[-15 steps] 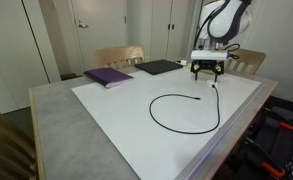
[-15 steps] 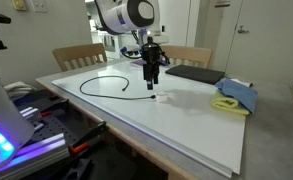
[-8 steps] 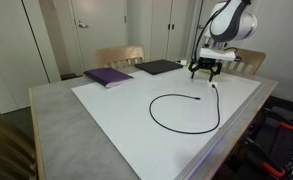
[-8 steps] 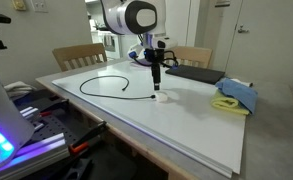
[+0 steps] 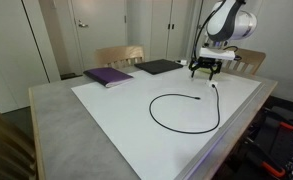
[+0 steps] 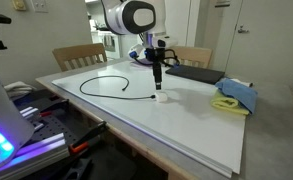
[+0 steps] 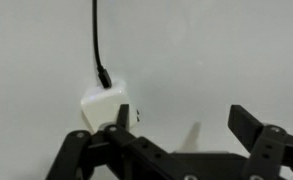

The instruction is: Fold the charging cable

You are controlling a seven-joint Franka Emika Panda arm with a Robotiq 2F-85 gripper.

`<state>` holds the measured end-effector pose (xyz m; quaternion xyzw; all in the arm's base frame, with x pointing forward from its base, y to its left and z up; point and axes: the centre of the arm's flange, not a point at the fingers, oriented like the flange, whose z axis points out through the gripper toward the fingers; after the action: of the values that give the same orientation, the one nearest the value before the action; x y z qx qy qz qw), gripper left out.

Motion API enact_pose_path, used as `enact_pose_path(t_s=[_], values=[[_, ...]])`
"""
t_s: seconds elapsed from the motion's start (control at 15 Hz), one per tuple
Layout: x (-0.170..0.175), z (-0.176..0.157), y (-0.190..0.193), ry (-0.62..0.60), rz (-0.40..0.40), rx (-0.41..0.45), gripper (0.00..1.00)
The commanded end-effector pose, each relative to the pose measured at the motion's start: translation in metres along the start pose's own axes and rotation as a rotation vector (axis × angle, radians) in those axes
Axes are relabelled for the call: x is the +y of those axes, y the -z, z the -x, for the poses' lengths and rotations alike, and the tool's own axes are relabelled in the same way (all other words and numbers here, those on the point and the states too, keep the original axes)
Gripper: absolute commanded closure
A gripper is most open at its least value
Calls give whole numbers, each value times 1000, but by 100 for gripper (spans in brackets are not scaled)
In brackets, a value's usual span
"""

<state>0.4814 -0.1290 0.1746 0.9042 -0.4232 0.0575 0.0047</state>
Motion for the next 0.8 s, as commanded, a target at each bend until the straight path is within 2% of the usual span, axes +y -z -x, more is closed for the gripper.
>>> enact_pose_path(t_s=[0.0,0.27,0.73], values=[[1,-2,5,10,2,67,0],[9,-9,12,20,21,91,0],[48,-20,10,53,64,58,0]])
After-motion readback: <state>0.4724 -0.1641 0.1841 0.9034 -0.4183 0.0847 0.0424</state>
